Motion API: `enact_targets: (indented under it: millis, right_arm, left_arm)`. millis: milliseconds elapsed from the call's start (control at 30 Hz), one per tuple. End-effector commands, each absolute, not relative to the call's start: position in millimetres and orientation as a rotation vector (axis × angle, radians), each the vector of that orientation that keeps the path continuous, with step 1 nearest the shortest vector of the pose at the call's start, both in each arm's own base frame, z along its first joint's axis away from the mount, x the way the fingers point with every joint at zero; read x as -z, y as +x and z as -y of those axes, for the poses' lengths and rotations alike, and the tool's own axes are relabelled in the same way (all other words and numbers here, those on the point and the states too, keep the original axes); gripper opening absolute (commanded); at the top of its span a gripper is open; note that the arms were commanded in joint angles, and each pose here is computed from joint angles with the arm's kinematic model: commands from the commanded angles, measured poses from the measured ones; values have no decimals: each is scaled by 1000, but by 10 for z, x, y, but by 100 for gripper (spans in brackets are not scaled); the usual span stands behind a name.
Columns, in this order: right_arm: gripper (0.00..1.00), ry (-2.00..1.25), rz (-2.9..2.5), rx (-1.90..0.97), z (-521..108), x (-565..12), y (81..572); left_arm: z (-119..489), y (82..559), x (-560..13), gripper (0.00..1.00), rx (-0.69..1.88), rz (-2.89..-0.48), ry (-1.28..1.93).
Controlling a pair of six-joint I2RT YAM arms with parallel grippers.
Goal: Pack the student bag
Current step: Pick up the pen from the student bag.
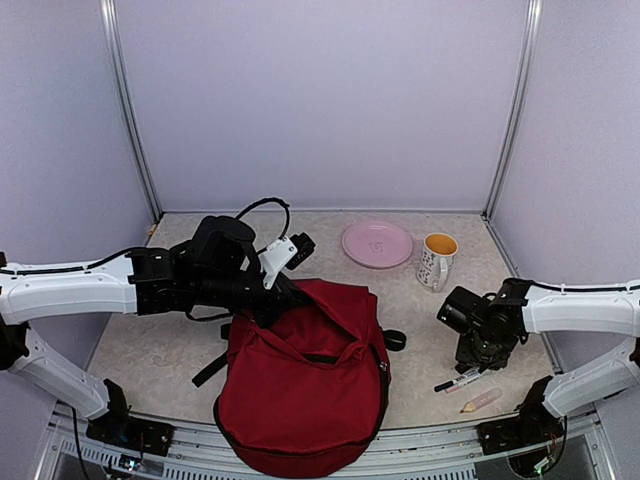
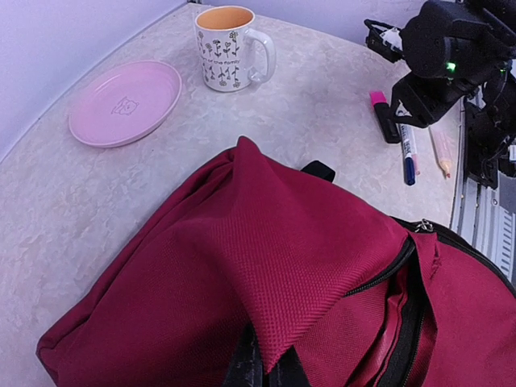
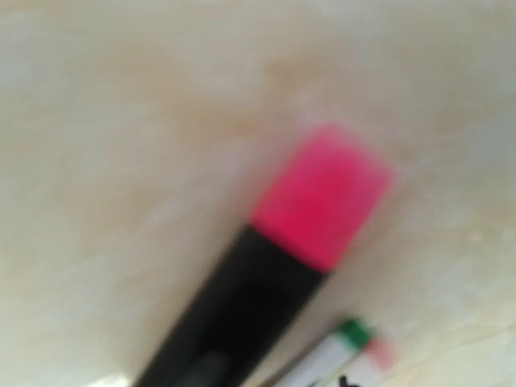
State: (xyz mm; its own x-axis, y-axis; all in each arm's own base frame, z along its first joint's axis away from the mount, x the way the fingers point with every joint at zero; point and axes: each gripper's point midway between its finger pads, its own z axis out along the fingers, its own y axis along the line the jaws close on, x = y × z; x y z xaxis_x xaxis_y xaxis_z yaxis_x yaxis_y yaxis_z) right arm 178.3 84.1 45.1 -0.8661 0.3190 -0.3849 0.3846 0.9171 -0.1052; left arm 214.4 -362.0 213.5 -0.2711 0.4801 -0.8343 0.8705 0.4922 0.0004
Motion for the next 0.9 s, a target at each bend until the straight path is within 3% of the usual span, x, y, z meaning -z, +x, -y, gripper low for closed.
enact_targets:
  millis: [0,133,567,867]
  right_arm:
    - [50,739,-2607,226,-620,-436,1844]
    - [62,750,-2603,105,-656,-320,1930]
    - [62,628,-2628,14,-714,-209,2225]
    - [53,477,-2747,1,-870,-82,2246]
  left_arm:
    - [3717,2088,-2331,0,708,-1821,1131]
    - [3669,2088,-2333,0,686,-1805,1131]
    - [3646,2117,-2328,0,678,-1807,1128]
    - [3631,2136,-2343,0,687,-1811,1122]
